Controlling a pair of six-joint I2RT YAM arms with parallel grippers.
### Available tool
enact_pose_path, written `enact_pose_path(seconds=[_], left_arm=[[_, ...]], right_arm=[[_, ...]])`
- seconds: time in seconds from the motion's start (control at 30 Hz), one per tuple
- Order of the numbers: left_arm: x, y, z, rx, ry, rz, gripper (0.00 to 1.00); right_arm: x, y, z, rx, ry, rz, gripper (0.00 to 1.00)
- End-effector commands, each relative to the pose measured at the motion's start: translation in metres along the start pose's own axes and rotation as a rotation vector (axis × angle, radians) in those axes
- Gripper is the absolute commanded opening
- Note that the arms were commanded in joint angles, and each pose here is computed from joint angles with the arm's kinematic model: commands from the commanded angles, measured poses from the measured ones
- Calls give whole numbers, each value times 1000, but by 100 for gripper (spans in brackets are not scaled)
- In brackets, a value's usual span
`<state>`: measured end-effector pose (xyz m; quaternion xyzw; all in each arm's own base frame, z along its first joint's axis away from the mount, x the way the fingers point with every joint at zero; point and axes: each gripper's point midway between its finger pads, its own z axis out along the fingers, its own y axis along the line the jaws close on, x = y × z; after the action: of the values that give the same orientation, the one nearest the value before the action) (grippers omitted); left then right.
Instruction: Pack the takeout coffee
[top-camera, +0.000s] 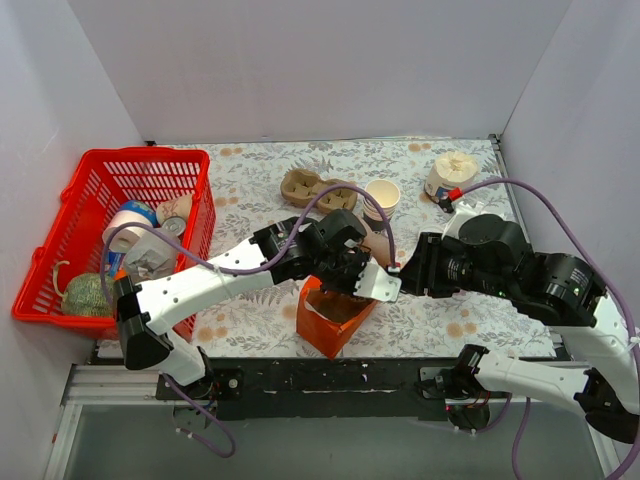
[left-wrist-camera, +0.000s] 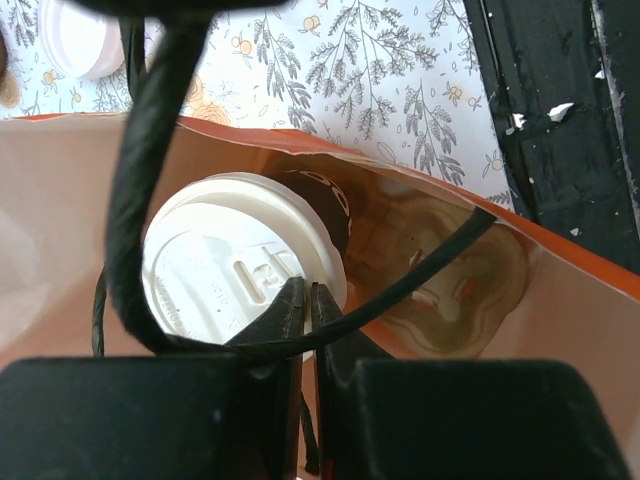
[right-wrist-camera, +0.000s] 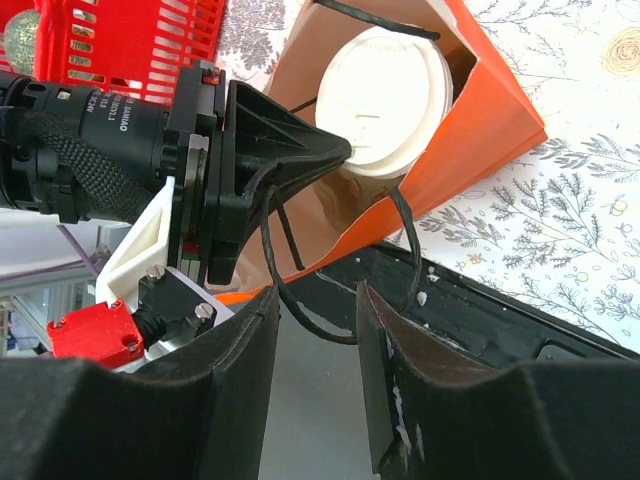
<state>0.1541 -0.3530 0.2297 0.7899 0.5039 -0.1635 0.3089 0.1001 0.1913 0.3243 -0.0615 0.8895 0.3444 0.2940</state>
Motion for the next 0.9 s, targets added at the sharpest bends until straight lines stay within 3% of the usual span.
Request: enact_pose_path(seconds=[0.0, 0.23, 0.57, 0.8, 0.87], left_arm=[[3, 6, 5, -25, 25, 14, 0], [-32, 23, -30, -114, -99, -10, 0], [-61, 8, -92, -151, -260, 40, 0], [-72, -3, -128, -182, -347, 90, 0], [-69, -5, -127, -169, -335, 81, 0]], right_arm=[[-5, 7, -2, -44, -27, -7, 45], [-10, 9, -7, -63, -60, -16, 45], [-29, 16, -19, -95, -154, -29, 45], [-85, 44, -39, -172, -401, -66, 50], [-96, 49, -28, -143, -408, -94, 59]])
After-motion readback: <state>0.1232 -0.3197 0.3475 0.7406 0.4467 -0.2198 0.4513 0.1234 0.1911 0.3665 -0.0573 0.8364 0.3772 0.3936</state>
